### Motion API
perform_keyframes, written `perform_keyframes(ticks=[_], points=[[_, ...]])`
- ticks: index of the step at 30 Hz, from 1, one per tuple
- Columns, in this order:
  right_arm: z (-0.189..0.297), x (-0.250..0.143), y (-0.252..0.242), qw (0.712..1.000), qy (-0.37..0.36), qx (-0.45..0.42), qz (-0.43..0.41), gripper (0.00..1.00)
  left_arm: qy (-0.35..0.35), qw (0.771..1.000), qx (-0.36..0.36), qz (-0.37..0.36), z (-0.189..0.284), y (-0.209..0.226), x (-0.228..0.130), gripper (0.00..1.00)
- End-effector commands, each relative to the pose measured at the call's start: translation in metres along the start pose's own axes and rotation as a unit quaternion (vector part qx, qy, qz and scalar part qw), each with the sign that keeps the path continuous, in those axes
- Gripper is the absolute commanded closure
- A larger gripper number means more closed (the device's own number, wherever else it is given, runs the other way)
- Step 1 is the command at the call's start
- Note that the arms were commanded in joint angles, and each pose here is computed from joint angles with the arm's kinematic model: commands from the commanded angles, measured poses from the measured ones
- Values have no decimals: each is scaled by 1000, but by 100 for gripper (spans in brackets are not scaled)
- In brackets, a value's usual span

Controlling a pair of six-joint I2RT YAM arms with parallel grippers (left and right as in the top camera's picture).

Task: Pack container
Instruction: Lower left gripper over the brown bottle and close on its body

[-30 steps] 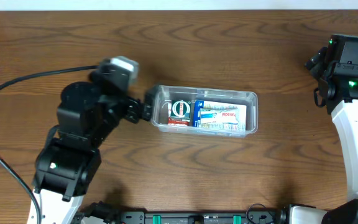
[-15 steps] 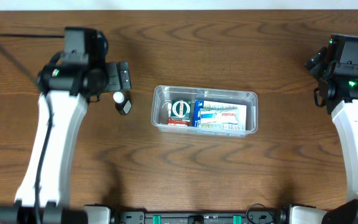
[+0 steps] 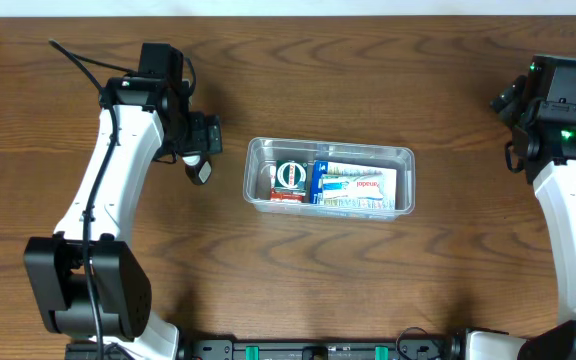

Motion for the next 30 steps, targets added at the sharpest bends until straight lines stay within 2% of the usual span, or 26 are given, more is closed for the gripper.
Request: perform_keyframes(ticks=[1, 17, 23, 30], points=[[-1, 2, -2, 1000, -4, -6, -8, 1, -5, 1000, -1, 9, 4, 0, 3, 9], [-1, 2, -2, 1000, -4, -6, -9, 1, 21, 1000, 3, 16, -21, 1, 4, 25], [-1, 2, -2, 1000, -4, -5, -8, 1, 18, 1000, 3, 17, -21, 0, 5, 36], [-1, 2, -2, 1000, -4, -5, -8, 1, 25, 1000, 6, 18, -26, 3, 1, 37]])
Point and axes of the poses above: each gripper's point midway between its finger pads, its own z axis back along the fingers, its own y axis along the line the jaws close on, x = y × z, the point moved 4 cm from there along z, back along the fingers, and after that the axes turned 3 degrees about -z, right-handed, at the moved point
